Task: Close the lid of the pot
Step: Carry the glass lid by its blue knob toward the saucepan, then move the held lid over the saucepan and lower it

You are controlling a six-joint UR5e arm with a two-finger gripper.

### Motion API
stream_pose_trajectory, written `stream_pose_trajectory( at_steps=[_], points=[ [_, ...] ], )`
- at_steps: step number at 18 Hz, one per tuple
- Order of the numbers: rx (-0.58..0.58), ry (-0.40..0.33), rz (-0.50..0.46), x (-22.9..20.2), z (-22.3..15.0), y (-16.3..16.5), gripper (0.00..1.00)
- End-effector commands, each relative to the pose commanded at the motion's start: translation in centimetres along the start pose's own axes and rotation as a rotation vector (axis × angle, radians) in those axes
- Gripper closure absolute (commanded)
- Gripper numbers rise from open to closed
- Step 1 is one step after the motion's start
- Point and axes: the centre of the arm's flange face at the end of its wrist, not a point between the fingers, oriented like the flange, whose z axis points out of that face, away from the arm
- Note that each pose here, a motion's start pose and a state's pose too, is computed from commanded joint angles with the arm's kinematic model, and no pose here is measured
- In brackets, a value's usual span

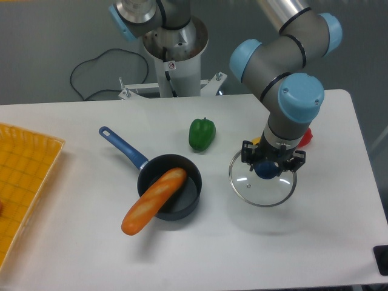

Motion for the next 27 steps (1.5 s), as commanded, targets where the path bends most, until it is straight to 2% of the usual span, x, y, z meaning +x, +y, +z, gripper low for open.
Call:
stream_pose_trajectory(
  at_steps=[10,15,21,27],
  points=[
    [0.004,0.007,0.014,2.0,-1.4,0.7,0.60],
    [0.011,0.023,0.039,4.8,-1.4,0.7,0.60],
    [0.047,0.025,0.063,7.8,-3.0,0.7,0.60],
    [0.093,0.070,0.056,10.9,-3.5,1.7,0.60]
  ],
)
